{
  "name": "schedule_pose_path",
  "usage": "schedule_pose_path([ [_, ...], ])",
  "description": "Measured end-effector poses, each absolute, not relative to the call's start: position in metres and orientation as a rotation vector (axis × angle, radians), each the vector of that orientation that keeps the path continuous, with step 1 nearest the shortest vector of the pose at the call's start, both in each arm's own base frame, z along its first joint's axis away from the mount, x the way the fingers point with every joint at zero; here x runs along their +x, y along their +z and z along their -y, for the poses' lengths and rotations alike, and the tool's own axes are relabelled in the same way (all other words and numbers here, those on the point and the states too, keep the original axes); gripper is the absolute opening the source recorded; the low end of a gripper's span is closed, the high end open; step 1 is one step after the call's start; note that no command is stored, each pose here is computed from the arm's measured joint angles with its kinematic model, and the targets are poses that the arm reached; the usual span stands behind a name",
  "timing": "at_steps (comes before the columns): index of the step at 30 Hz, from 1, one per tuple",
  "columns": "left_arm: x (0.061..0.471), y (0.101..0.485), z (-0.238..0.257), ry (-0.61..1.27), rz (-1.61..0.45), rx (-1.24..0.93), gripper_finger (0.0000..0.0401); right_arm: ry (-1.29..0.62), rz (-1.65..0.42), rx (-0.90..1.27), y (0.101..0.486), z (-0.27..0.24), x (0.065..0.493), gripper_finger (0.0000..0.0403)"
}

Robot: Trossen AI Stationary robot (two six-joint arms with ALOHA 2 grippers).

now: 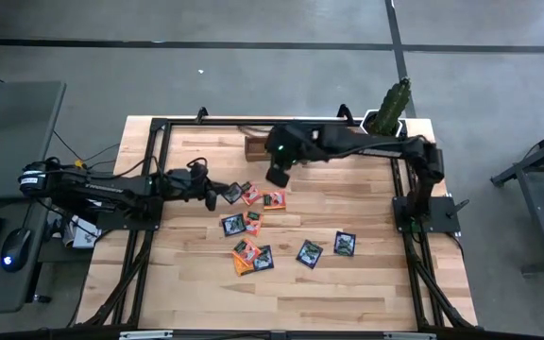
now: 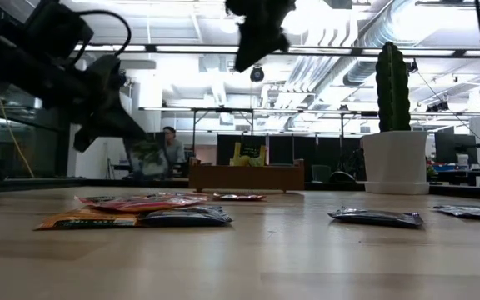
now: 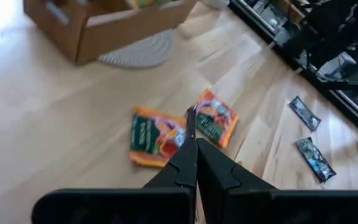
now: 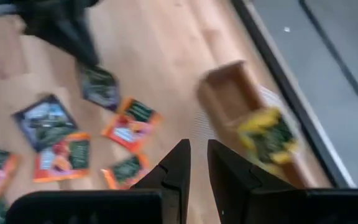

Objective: Pick & Place Tea
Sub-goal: Put the purple tea bag in the left compartment of the organizer

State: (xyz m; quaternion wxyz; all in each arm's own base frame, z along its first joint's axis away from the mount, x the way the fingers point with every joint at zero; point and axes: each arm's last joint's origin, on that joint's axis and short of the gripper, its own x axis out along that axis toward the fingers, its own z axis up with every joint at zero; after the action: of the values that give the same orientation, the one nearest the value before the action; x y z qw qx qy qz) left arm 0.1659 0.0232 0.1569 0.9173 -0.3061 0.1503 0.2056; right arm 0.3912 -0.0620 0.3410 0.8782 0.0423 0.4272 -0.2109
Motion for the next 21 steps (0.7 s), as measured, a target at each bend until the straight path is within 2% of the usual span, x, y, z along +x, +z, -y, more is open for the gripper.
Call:
schedule_pose_path([
  [10, 0.174, 0.178, -0.031, 0.42, -0.258, -0.569, 0.0, -0.576, -0.942, 0.075, 0.371, 0.083, 0.345, 0.0051],
  [21, 0.184, 0.223, -0.083, 0.4, -0.252, -0.428, 0.0, -0.591, -0.989, 0.077, 0.372, 0.087, 0.337, 0.0051],
])
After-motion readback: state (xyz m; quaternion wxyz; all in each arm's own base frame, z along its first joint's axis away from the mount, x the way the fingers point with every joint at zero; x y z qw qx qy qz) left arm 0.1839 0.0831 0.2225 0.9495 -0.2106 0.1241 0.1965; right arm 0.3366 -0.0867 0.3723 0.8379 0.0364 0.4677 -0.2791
